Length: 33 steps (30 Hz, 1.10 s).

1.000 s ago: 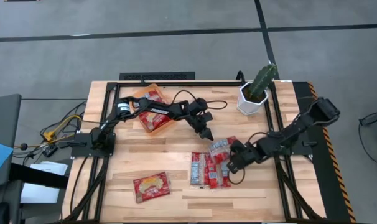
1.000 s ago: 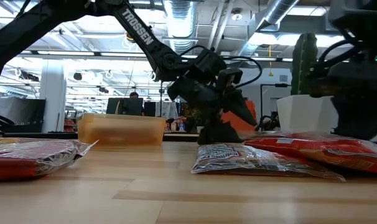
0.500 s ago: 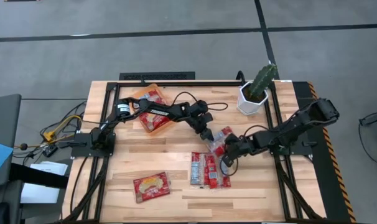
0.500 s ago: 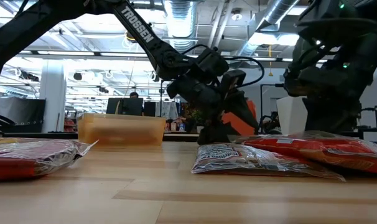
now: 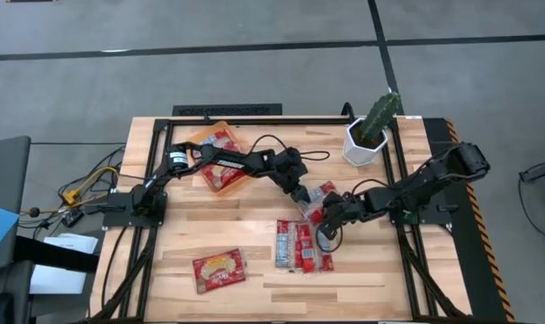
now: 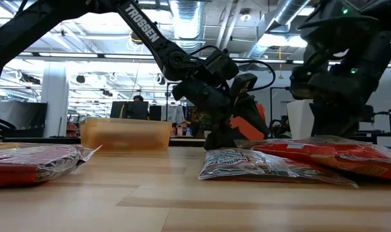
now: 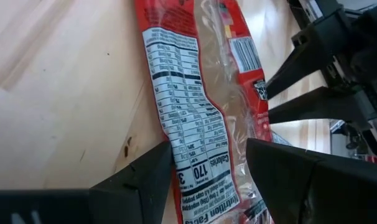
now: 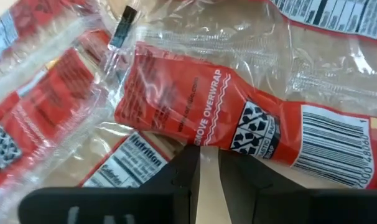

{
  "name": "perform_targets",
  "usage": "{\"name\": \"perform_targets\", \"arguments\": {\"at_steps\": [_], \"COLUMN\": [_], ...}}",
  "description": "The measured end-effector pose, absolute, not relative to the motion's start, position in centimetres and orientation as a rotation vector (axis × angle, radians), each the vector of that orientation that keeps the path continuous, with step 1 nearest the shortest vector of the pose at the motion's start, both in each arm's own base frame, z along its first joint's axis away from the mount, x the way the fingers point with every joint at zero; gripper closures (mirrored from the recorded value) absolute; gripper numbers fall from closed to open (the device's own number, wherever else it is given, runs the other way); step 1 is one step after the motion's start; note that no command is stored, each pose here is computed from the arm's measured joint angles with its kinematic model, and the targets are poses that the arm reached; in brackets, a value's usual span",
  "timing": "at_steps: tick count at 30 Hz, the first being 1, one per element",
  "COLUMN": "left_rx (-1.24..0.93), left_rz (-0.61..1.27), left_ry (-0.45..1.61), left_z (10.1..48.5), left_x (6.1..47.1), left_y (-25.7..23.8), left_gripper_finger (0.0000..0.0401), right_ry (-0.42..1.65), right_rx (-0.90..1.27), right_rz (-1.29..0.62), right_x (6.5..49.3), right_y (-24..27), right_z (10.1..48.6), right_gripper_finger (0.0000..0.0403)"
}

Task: Sort popcorn bags into baskets
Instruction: Put the red popcorn bag into the orange bin

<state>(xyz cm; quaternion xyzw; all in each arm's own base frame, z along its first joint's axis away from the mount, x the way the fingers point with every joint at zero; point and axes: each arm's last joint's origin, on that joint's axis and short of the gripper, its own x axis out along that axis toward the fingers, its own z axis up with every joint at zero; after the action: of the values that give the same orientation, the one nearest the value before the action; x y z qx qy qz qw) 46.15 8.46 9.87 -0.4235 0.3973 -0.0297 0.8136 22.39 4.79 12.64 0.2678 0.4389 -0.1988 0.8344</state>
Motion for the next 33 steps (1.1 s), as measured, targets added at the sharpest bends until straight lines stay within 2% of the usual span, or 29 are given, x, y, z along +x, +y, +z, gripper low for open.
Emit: {"name": "perform_targets", "arguments": {"at_steps": [11, 14, 20, 21, 27, 33], "left_rx": [-0.933, -0.939, -0.966, -0.977, -1.013, -0.933], "left_rz": [-0.087, -0.091, -0.113, -0.117, -0.132, -0.161], "left_ry": [0.856, 0.857, 0.843, 0.839, 0.838, 0.819], "left_z": [9.9, 9.9, 10.0, 10.2, 12.3, 17.4], "left_x": [46.1, 46.1, 46.1, 46.1, 47.3, 48.6], "left_y": [8.4, 8.4, 9.1, 9.3, 10.9, 12.9], "left_gripper_finger": [0.0219, 0.0254, 0.0377, 0.0387, 0.0395, 0.0398], "right_ry": [0.912, 0.907, 0.881, 0.88, 0.853, 0.828], "right_rx": [0.555, 0.553, 0.558, 0.56, 0.638, 0.717], "right_rz": [-0.359, -0.353, -0.334, -0.33, -0.293, -0.285], "right_x": [23.6, 23.5, 23.0, 22.8, 20.7, 17.7], "right_y": [3.7, 3.7, 3.9, 3.9, 5.1, 6.9], "right_z": [12.0, 12.3, 13.5, 13.9, 16.6, 18.7], "right_gripper_finger": [0.0317, 0.0317, 0.0317, 0.0317, 0.0317, 0.0317]}}
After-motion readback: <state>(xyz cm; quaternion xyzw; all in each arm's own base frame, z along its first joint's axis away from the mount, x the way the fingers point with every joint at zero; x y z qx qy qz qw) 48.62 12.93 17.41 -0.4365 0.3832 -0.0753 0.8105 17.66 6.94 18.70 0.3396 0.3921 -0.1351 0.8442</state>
